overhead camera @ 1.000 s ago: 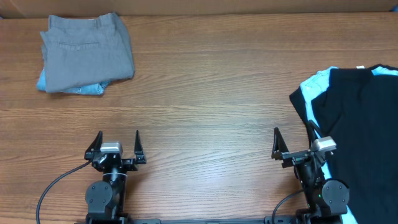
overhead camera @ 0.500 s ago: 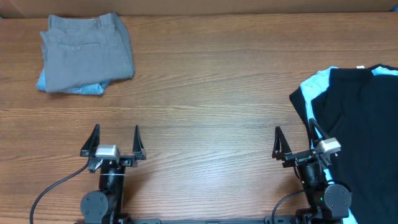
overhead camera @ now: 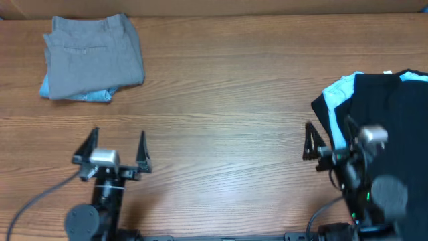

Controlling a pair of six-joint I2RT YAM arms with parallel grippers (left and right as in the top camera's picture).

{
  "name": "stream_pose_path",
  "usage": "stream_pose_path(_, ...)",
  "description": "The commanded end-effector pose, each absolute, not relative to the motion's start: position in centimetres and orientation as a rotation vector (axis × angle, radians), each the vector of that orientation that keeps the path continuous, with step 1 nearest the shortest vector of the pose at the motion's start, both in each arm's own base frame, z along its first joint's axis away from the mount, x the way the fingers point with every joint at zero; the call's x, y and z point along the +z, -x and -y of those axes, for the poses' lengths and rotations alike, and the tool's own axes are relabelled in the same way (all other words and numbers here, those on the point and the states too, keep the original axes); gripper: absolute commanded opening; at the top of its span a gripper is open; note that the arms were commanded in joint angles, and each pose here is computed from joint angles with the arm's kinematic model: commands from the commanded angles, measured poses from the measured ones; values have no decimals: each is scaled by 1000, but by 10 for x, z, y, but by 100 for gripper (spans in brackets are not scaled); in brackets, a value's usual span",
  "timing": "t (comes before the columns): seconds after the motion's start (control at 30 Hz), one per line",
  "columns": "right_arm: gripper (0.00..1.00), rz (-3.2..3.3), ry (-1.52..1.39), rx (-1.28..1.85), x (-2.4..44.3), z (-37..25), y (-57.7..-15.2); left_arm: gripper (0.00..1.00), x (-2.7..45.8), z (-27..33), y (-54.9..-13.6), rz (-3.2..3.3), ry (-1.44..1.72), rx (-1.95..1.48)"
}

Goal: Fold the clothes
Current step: 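Reach the right gripper to the black t-shirt and grasp its edge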

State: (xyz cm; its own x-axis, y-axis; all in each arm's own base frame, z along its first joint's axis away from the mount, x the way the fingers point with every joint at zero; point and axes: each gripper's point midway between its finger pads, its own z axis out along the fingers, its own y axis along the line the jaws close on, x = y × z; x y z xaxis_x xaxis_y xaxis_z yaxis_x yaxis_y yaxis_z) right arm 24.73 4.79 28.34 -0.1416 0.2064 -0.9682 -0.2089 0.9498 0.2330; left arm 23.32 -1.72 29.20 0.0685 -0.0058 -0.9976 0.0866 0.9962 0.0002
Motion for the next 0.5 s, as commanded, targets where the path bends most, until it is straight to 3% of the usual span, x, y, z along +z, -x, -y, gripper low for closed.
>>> stream_pose_path(0.0, 100, -1854, 19, 424, 293, -63, -278, 100, 322, 16, -245, -1586, -76, -47)
stream_pose_path(0.23, 100, -2289, -7, 520, 283, -82, -342, 100, 315, 27, -284, -1954, -120, -113)
stream_pose_path(0.47, 100, -2593, -127, 499, 233, -65, -406, 100, 277, 46, -318, -2299, -165, -247)
